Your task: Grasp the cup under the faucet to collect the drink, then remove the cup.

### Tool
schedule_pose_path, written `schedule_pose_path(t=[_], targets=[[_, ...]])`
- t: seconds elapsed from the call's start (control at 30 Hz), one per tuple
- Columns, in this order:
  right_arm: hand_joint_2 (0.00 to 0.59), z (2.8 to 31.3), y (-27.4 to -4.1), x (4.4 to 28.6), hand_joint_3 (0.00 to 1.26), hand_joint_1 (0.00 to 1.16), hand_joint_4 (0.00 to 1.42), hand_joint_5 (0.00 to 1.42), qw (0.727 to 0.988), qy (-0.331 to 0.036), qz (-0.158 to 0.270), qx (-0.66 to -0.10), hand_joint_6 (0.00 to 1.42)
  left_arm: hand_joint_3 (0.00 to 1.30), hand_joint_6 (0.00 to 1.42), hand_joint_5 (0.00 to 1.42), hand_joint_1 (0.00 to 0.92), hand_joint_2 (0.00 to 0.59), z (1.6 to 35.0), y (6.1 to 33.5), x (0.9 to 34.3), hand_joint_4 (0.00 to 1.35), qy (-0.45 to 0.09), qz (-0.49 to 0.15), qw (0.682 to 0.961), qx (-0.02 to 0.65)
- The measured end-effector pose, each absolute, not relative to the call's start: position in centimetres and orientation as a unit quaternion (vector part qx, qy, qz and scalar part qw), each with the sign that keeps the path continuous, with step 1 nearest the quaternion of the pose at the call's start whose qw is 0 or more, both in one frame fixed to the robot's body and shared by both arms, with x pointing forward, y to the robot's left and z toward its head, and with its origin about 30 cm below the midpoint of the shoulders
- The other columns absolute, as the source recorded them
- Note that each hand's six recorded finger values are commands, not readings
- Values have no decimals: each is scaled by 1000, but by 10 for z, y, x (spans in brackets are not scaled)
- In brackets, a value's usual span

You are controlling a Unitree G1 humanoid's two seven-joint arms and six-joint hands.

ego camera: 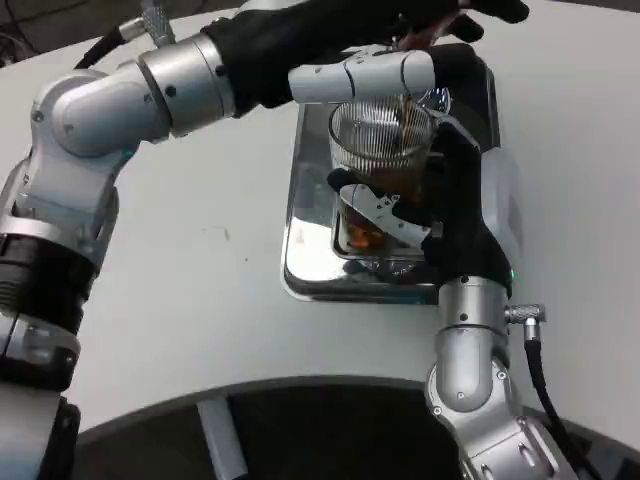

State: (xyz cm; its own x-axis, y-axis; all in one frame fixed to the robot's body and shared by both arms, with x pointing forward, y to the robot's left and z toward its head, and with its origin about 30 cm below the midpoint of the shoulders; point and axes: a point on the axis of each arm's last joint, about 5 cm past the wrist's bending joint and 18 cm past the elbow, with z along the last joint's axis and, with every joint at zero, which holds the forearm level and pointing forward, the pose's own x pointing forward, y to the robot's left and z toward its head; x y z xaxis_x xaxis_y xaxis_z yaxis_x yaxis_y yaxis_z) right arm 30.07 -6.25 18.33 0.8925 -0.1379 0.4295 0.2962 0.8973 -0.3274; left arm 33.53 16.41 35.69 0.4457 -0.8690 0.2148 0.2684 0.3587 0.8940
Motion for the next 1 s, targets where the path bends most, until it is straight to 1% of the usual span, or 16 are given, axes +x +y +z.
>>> schedule_pose_path(t=[0.13, 0.43, 0.67, 1.0], targets=[[238, 183, -62, 301, 480, 845, 558, 620, 951, -205, -120, -198, 498, 171, 128, 169, 0, 119, 356, 165, 335, 94, -362, -383, 742, 414], [234, 182, -60, 300, 497, 877, 582, 684, 949, -207, -131, -197, 550, 169, 162, 196, 0, 120, 355, 168, 335, 102, -369, -375, 749, 404], [226, 182, -61, 299, 504, 891, 593, 710, 948, -212, -136, -195, 567, 169, 181, 207, 0, 120, 354, 173, 335, 104, -381, -366, 760, 378], [225, 180, -62, 297, 516, 895, 609, 721, 947, -213, -139, -197, 593, 165, 192, 211, 0, 120, 358, 174, 332, 104, -401, -360, 761, 362]])
